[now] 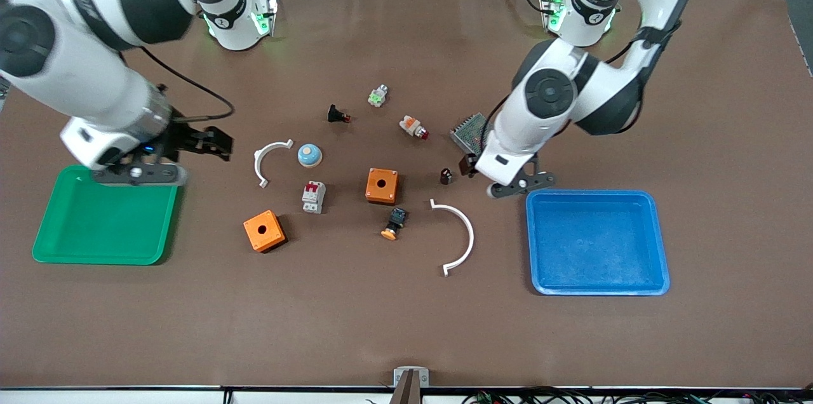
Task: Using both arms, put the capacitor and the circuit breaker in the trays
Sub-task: 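Grasp the circuit breaker with the right gripper while the left gripper grasps the capacitor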
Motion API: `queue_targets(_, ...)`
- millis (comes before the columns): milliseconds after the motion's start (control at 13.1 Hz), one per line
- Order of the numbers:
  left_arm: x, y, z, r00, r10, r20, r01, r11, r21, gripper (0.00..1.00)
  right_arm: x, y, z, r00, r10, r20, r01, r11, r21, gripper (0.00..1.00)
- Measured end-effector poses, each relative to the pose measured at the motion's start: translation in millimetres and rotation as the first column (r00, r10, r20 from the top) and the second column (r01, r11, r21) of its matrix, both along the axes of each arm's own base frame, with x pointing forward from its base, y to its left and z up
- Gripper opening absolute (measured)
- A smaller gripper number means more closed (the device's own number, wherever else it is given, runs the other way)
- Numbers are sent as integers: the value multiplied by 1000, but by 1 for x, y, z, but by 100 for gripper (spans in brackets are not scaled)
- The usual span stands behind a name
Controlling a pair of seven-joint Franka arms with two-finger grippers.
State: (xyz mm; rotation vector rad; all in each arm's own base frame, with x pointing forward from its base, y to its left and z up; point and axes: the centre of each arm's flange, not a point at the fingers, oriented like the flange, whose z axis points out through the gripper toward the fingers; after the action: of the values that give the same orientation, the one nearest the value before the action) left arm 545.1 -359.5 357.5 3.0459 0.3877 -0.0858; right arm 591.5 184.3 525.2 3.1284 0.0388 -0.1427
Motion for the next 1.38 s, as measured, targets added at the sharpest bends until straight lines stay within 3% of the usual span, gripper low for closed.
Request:
queue_targets(153,-9,-27,-32,998,58,-11,-59,998,-16,95,0,35,-40,998,39,-54,-40,999,-19,100)
queue_targets(306,-18,-45,-63,995,94,-32,-95,995,-26,92,4,60,-77,998,11,-69,-13,999,-35,100)
queue_targets(382,-22,-53,-78,993,106,-43,-108,994,-28,85,4,71,-97,998,-22,-61,20,999,-41,100)
queue_targets(458,-26,-58,-93,992,114,-47,-115,993,-22,84,3,80,-115,998,-47,-46,46,998,-40,100)
queue_targets(764,-35,-64,-143,990,135,-35,-133,990,41,73,-6,87,-178,994,-106,8,106,993,45,100)
queue_targets(993,-39,-69,-154,990,134,-40,-133,991,32,69,-9,83,-215,993,-120,17,119,992,48,100)
queue_targets(1222,-41,-71,-161,990,132,-48,-130,991,35,61,-7,79,-240,991,-129,23,128,991,45,100)
queue_targets(1299,-41,-71,-162,990,131,-48,-129,991,36,52,-6,79,-249,991,-131,30,129,990,48,100)
queue_targets(1375,-42,-70,-163,990,131,-49,-129,991,36,52,-6,79,-257,990,-132,41,130,990,52,100)
